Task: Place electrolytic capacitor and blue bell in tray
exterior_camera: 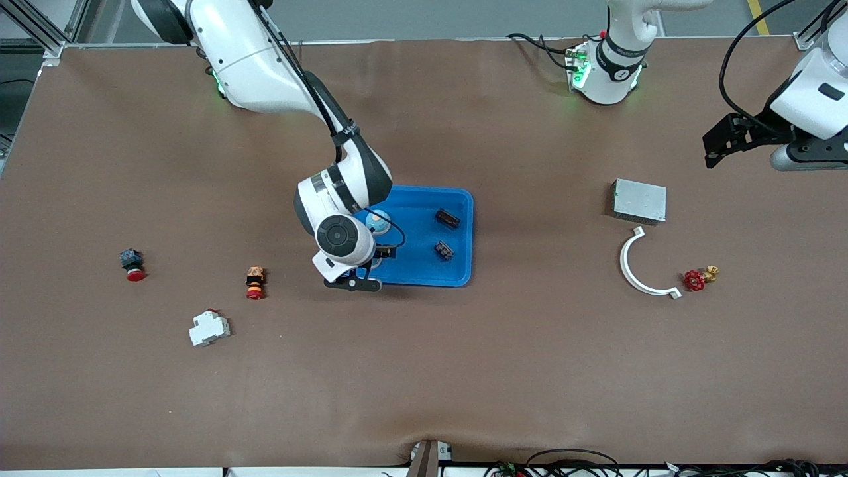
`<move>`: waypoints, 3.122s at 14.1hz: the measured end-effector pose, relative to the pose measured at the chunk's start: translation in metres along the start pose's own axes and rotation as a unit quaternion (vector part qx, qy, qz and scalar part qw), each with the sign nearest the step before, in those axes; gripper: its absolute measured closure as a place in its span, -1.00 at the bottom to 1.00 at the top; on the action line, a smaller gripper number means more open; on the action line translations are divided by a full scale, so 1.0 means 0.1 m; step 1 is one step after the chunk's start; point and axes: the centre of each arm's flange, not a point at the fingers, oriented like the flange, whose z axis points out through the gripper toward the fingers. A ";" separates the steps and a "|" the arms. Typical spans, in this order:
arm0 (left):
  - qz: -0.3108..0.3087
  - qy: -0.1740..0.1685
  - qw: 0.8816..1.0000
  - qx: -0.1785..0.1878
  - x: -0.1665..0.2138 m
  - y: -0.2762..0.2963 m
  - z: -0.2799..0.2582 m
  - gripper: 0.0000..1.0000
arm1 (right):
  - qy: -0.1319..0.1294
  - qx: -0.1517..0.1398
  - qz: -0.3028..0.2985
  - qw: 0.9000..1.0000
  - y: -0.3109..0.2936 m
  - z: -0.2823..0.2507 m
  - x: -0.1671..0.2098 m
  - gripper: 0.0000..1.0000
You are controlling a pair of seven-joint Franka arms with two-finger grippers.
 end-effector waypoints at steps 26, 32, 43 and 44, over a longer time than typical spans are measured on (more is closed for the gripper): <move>-0.003 -0.009 1.000 -0.025 -0.13 0.05 -0.12 -1.00 | 0.051 0.023 -0.051 0.997 4.16 -3.17 -0.65 -1.00; -0.009 -0.003 1.000 -0.025 -0.18 0.08 -0.20 -1.00 | 0.082 0.019 -0.051 0.995 4.13 -3.52 -0.56 -1.00; -0.011 -0.003 1.000 -0.025 -0.18 0.06 -0.19 -1.00 | 0.087 0.018 -0.045 0.995 4.17 -3.44 -0.42 -1.00; -0.012 -0.003 1.000 -0.025 -0.18 0.05 -0.19 -1.00 | 0.088 0.018 -0.045 0.995 4.18 -3.45 -0.42 -1.00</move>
